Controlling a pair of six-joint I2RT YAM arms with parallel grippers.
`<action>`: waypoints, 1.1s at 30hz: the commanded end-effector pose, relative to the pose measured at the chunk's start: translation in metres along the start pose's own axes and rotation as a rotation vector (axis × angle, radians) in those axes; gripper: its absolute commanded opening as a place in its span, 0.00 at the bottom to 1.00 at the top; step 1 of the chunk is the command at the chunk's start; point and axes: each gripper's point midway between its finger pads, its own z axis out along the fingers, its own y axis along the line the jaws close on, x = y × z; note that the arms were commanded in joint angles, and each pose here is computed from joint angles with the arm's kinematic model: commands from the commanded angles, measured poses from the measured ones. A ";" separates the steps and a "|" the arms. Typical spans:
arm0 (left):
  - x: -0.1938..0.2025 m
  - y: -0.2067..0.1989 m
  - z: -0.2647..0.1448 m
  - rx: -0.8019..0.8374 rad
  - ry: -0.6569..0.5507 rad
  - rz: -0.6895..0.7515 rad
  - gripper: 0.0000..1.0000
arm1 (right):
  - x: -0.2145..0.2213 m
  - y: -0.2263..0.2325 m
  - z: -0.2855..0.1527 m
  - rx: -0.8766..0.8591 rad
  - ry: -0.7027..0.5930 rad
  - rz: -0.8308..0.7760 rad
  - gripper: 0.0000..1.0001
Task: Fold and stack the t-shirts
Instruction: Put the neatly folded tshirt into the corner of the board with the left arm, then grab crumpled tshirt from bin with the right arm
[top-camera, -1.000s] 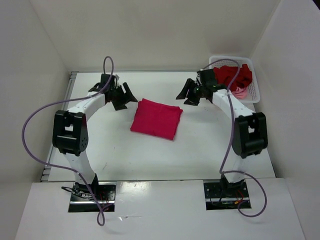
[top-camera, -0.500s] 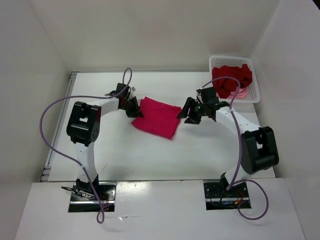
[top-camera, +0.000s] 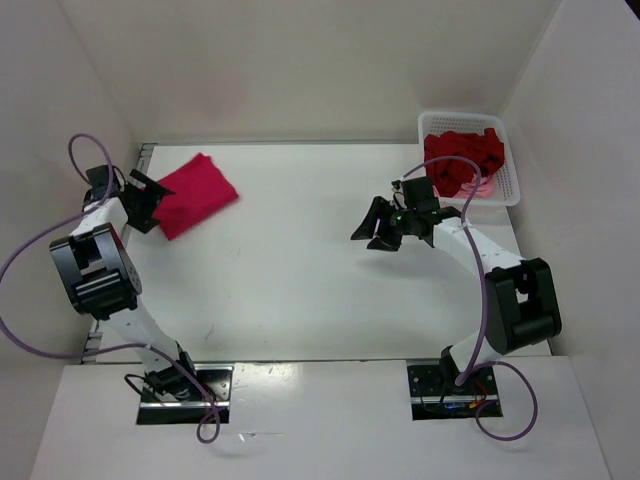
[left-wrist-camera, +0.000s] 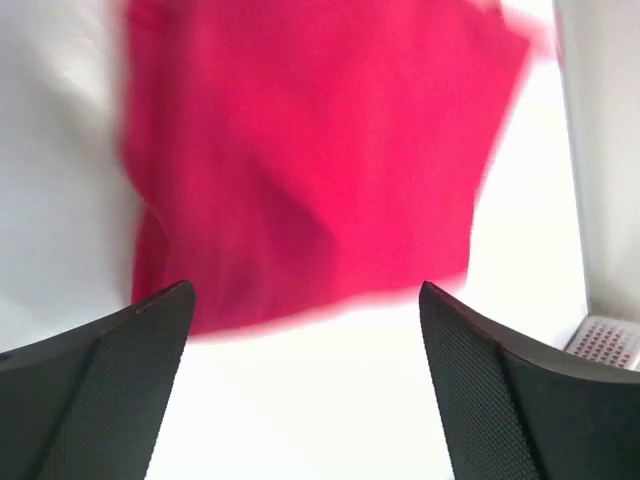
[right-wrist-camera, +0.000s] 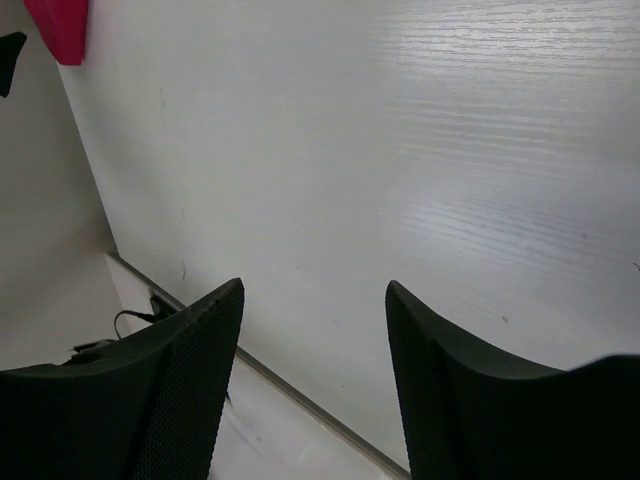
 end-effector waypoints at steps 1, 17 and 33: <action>0.026 -0.032 -0.020 0.094 0.046 0.066 1.00 | -0.005 0.011 -0.002 -0.038 -0.023 -0.037 0.65; 0.162 -0.092 -0.092 0.281 0.204 0.365 0.64 | -0.215 -0.035 -0.110 0.276 -0.589 -0.010 0.00; 0.361 -0.108 -0.125 0.396 0.587 0.602 0.73 | -0.318 -0.157 -0.059 0.306 -0.569 0.241 0.76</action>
